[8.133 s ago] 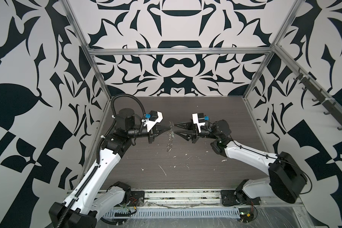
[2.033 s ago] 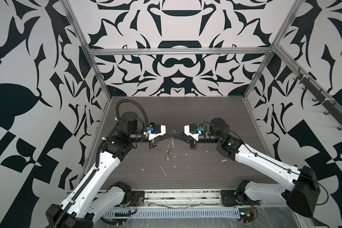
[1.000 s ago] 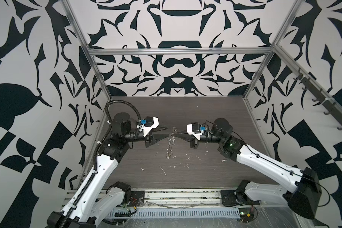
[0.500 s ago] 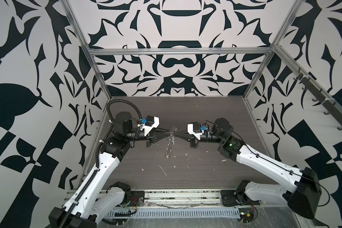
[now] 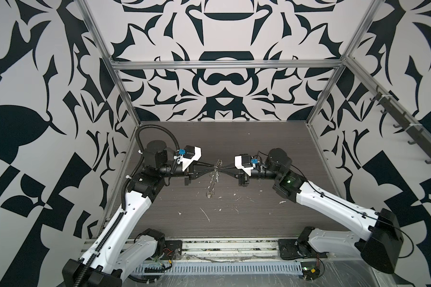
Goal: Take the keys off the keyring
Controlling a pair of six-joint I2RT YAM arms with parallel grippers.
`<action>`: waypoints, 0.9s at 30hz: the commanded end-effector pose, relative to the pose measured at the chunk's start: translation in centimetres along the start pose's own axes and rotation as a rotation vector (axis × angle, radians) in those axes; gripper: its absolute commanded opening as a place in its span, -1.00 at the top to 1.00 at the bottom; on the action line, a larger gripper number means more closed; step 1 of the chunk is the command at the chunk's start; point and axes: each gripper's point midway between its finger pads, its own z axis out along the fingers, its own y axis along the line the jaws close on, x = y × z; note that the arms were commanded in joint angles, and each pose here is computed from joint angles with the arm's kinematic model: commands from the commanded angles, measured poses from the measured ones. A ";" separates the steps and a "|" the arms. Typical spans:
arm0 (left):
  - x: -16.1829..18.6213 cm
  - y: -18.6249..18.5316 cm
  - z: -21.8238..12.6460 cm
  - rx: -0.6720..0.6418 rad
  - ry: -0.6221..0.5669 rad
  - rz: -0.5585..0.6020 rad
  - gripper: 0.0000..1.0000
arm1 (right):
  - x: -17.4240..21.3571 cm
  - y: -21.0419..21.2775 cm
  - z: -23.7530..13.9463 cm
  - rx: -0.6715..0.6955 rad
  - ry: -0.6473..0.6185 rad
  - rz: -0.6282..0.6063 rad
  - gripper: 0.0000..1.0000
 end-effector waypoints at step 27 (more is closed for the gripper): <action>-0.3 -0.4 -0.1 0.021 -0.011 0.014 0.58 | -2.8 -0.3 0.2 -0.012 -0.066 -0.069 1.00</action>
